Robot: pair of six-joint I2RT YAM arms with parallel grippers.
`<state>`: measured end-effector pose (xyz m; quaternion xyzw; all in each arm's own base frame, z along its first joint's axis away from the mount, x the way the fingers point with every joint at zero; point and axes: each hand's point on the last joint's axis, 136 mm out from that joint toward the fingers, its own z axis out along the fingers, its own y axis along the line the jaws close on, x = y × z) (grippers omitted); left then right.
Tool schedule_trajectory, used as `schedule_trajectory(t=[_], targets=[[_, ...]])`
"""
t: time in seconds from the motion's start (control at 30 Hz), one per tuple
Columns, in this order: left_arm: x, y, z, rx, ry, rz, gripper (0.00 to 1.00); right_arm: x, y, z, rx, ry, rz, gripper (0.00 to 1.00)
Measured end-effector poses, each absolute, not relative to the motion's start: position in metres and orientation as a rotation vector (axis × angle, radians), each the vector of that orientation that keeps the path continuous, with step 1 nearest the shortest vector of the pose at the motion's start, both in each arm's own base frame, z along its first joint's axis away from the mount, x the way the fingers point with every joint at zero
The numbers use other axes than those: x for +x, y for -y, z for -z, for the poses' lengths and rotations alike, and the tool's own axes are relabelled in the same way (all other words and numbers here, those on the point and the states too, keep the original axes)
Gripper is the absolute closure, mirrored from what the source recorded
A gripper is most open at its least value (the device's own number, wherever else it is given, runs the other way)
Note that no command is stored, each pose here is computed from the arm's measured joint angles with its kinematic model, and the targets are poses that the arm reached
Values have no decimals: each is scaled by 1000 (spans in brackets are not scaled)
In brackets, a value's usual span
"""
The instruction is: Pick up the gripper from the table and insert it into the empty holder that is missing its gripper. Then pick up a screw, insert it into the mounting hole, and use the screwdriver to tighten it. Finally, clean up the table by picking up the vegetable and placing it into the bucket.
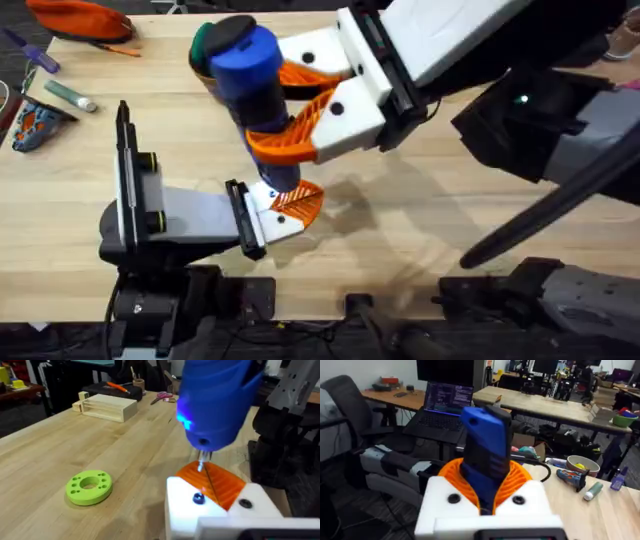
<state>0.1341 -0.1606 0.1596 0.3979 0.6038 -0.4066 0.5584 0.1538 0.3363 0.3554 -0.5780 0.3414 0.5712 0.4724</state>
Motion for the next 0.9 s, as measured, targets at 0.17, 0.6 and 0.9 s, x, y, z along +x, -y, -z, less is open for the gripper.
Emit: schedule_trajectory(t=[0.17,0.6,0.9], targets=[[134,161,-160,938,-1424,959,989,152,-342,-352,-1418,-836,-1403,907],[134,161,-160,938,-1424,959,989,152,-346,-356,-1395,-830,-1387,907],[134,161,-160,938,-1424,959,989,151,-351,-357,-1374,-838,-1384,907]])
